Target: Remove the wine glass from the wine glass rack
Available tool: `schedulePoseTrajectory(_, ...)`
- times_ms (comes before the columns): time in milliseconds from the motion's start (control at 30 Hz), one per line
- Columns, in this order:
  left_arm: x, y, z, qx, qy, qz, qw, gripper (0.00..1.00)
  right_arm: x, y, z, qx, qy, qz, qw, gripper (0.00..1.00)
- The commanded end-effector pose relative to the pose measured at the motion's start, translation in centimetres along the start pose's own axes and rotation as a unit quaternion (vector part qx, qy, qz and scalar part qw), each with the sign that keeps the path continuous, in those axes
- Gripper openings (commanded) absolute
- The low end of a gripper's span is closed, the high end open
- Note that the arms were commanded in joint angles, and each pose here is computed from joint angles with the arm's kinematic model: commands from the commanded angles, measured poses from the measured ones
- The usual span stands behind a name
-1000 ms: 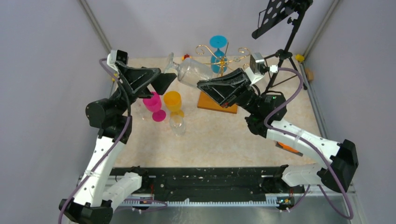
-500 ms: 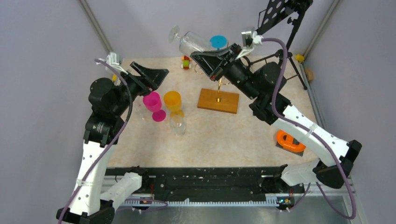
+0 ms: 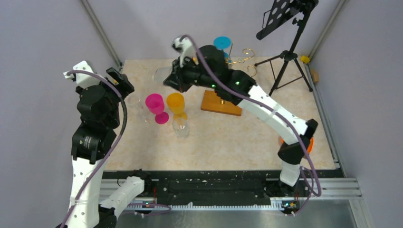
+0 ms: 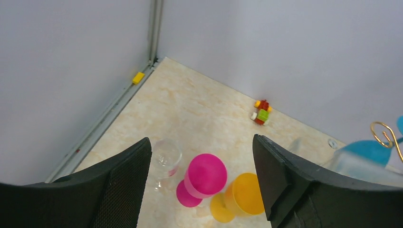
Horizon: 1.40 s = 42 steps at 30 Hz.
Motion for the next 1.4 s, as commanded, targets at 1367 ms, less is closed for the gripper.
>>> schedulePoseTrajectory(1367,2.7,3.9,3.8,-0.100,0.046,0.032,0.993,0.79,0.6,-11.6,-26.7,0.360,0.092,-0.085,0.925,0.00)
Point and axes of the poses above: each gripper's point midway between its finger pads, its own y axis back along the fingers, its own x axis along the line the jaws close on, z = x × y, the point moved 6 cm from there along y, back along the fingers, and after that the axes turned 5 degrees about -y, right-handed, at the moved point
